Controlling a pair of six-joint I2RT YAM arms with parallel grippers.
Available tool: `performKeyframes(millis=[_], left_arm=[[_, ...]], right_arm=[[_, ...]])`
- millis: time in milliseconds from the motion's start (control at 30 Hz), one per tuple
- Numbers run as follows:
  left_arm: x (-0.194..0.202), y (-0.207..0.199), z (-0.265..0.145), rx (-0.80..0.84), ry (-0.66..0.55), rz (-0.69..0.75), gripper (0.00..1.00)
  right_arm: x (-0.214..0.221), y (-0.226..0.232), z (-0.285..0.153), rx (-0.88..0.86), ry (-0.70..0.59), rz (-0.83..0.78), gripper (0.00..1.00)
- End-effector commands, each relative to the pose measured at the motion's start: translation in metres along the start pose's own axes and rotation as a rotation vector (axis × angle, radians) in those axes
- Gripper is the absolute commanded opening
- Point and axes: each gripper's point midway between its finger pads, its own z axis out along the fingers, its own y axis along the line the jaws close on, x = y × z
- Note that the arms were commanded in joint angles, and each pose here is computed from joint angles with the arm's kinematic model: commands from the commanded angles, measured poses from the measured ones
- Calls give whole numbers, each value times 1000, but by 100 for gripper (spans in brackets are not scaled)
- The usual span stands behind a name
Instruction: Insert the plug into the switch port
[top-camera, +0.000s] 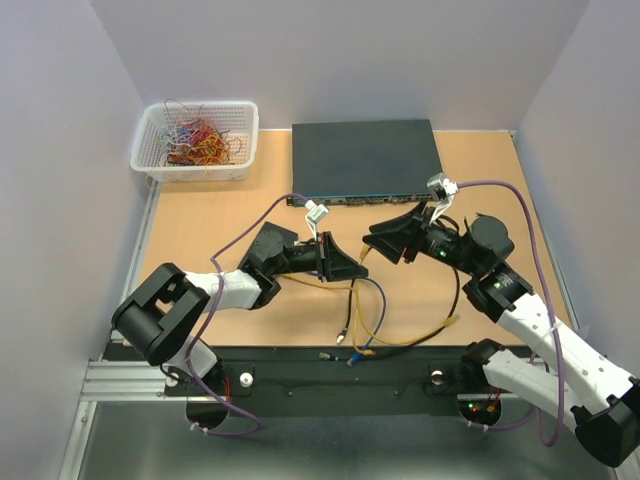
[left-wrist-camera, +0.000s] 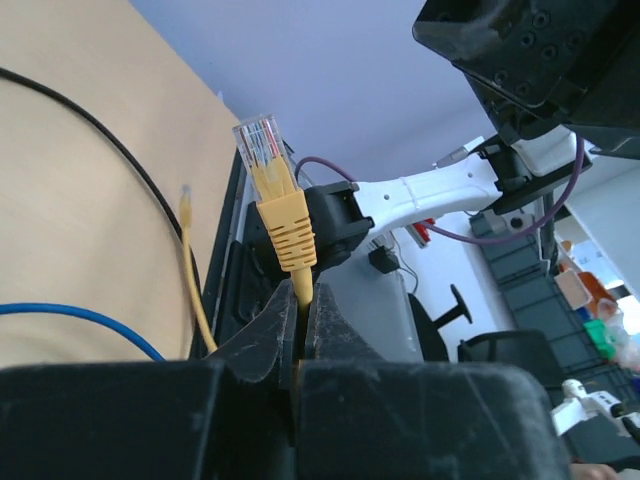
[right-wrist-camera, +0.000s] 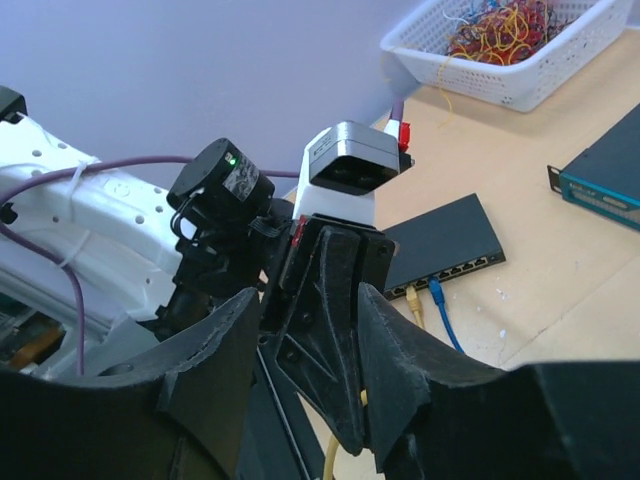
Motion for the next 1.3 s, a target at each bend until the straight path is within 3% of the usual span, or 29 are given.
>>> performKeyframes(millis=[0, 67, 100, 167, 200, 267, 300, 400, 733, 1267], left_arm=[[-39, -119, -21, 441, -221, 484, 0], [-48, -114, -16, 370, -234, 496, 0], [-47, -86, -7, 241, -193, 427, 0], [-71, -75, -1, 79, -266, 552, 0], [-69, -42, 3, -100, -250, 497, 0], [-79, -26, 1, -259, -266, 568, 0], [-83, -31, 1, -253, -274, 594, 0], [-90, -3, -8, -453, -298, 594, 0], [-100, 22, -9, -669, -335, 583, 0], [-101, 13, -5, -672, -349, 581, 0]], right_arm=[[-11, 9, 1, -45, -56, -24, 48], [-12, -2, 3, 7, -61, -13, 45], [-9, -14, 3, 71, -53, 7, 44], [-10, -26, 7, 140, -42, 23, 44], [-7, -39, 6, 213, -34, 46, 42], [-4, -51, 8, 274, -15, 78, 39], [-4, -52, 9, 278, -10, 81, 39], [1, -53, 14, 267, 14, 102, 41], [-13, -33, 5, 205, -34, 56, 47], [16, -60, 25, 238, 26, 131, 49]])
